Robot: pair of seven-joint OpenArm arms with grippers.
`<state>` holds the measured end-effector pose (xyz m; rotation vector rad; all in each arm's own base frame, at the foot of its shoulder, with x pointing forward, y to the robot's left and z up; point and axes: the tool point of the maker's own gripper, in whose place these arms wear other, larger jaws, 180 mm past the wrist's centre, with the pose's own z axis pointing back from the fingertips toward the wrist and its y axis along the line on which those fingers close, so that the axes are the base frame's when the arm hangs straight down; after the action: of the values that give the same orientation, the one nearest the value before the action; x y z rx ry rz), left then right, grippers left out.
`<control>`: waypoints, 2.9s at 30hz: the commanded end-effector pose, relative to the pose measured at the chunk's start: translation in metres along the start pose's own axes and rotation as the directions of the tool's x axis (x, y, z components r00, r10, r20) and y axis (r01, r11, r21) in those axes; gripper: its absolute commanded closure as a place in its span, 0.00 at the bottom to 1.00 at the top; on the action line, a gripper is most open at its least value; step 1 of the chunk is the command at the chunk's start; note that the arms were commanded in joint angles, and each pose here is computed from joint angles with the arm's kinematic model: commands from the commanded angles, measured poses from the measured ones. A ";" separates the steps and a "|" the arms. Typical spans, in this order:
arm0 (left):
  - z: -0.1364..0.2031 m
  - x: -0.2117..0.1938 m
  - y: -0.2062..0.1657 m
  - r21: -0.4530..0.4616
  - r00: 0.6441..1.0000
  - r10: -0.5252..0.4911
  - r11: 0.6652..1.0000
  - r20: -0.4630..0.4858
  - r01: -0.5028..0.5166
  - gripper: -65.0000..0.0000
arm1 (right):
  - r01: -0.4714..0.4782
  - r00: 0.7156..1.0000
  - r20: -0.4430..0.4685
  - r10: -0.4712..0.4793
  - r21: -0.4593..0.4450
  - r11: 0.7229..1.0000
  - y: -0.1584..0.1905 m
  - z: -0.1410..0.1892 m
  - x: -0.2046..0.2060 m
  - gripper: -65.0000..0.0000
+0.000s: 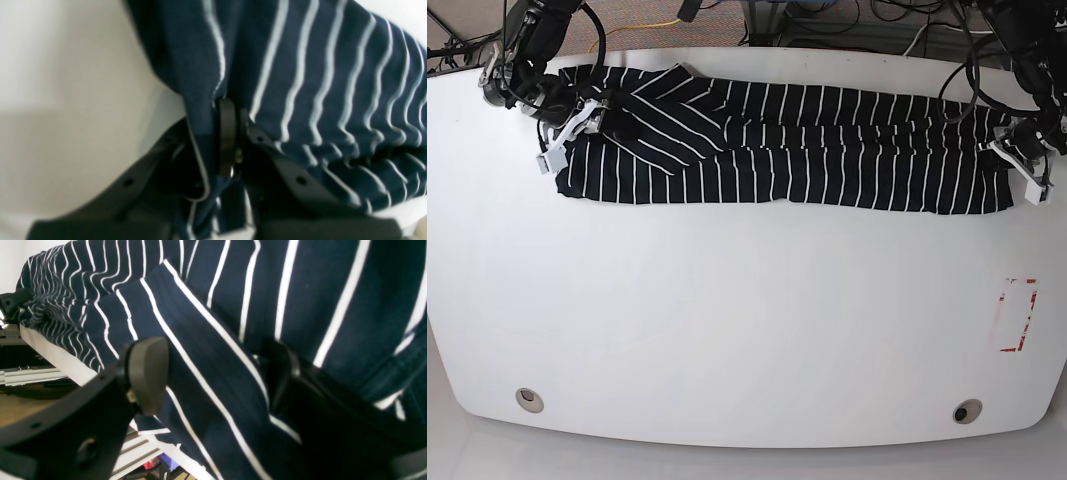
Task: Fold the T-shirt properly
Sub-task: 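Fold the strip end at the left gripper over toward the right gripper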
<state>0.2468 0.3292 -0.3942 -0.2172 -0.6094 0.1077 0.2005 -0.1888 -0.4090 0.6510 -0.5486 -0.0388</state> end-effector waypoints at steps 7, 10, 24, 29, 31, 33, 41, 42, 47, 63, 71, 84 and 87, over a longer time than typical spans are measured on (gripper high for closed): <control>0.031 0.037 -0.110 -0.075 0.921 -0.358 0.925 0.152 0.372 0.97 | -0.003 0.998 -0.066 0.001 -0.038 0.999 -0.007 0.003 -0.012 0.36; 0.024 0.025 -0.159 -0.170 0.897 -0.415 0.884 0.150 0.437 0.97 | -0.007 0.998 -0.059 0.005 -0.037 0.999 -0.007 0.002 -0.009 0.36; -0.013 -0.023 -0.284 -0.378 0.835 -0.535 0.752 0.126 0.540 0.91 | -0.026 0.999 -0.036 0.025 -0.032 0.999 -0.005 0.000 0.005 0.36; -0.015 -0.024 -0.292 -0.381 0.836 -0.533 0.752 0.129 0.538 0.78 | -0.022 0.999 -0.033 0.021 -0.033 0.999 -0.006 0.000 0.004 0.36; -0.015 -0.019 -0.301 -0.392 0.828 -0.541 0.736 0.150 0.552 0.71 | -0.024 0.999 -0.033 0.023 -0.032 0.999 -0.005 0.000 0.005 0.36; -0.014 -0.022 -0.319 -0.424 0.813 -0.557 0.704 0.167 0.570 0.66 | -0.022 0.999 -0.030 0.021 -0.033 0.999 -0.006 0.001 0.005 0.36; 0.001 -0.011 -0.371 -0.463 0.726 -0.637 0.578 0.258 0.672 0.63 | -0.028 0.999 -0.025 0.028 -0.031 0.999 -0.005 0.001 0.008 0.36; 0.003 -0.004 -0.365 -0.441 0.727 -0.635 0.591 0.262 0.675 0.63 | -0.034 0.999 -0.021 0.034 -0.034 0.999 -0.005 0.002 0.010 0.36; -0.002 0.031 -0.298 -0.298 0.788 -0.573 0.729 0.225 0.616 0.63 | -0.088 0.996 0.007 0.088 -0.048 0.995 0.002 0.008 0.024 0.36; -0.013 -0.020 -0.190 -0.200 0.851 -0.525 0.834 -0.005 0.514 0.63 | -0.116 0.970 0.180 0.161 -0.236 0.965 -0.028 0.073 0.087 0.21; -0.035 -0.047 -0.173 -0.235 0.898 -0.434 0.882 -0.068 0.408 0.63 | 0.082 0.981 0.190 -0.044 -0.197 0.977 -0.075 0.072 0.068 0.19; -0.035 -0.047 -0.174 -0.237 0.900 -0.431 0.883 -0.067 0.405 0.63 | 0.072 0.990 0.127 -0.059 -0.102 0.992 -0.048 0.028 0.043 0.20; -0.036 -0.047 -0.175 -0.238 0.902 -0.426 0.885 -0.067 0.400 0.63 | 0.040 0.992 0.122 -0.030 -0.078 0.996 -0.027 0.018 0.038 0.21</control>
<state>0.2370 0.1429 -0.4074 -0.3144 -0.5527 -0.3843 0.2290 -0.2333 -0.4018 0.5906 -0.6377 -0.1594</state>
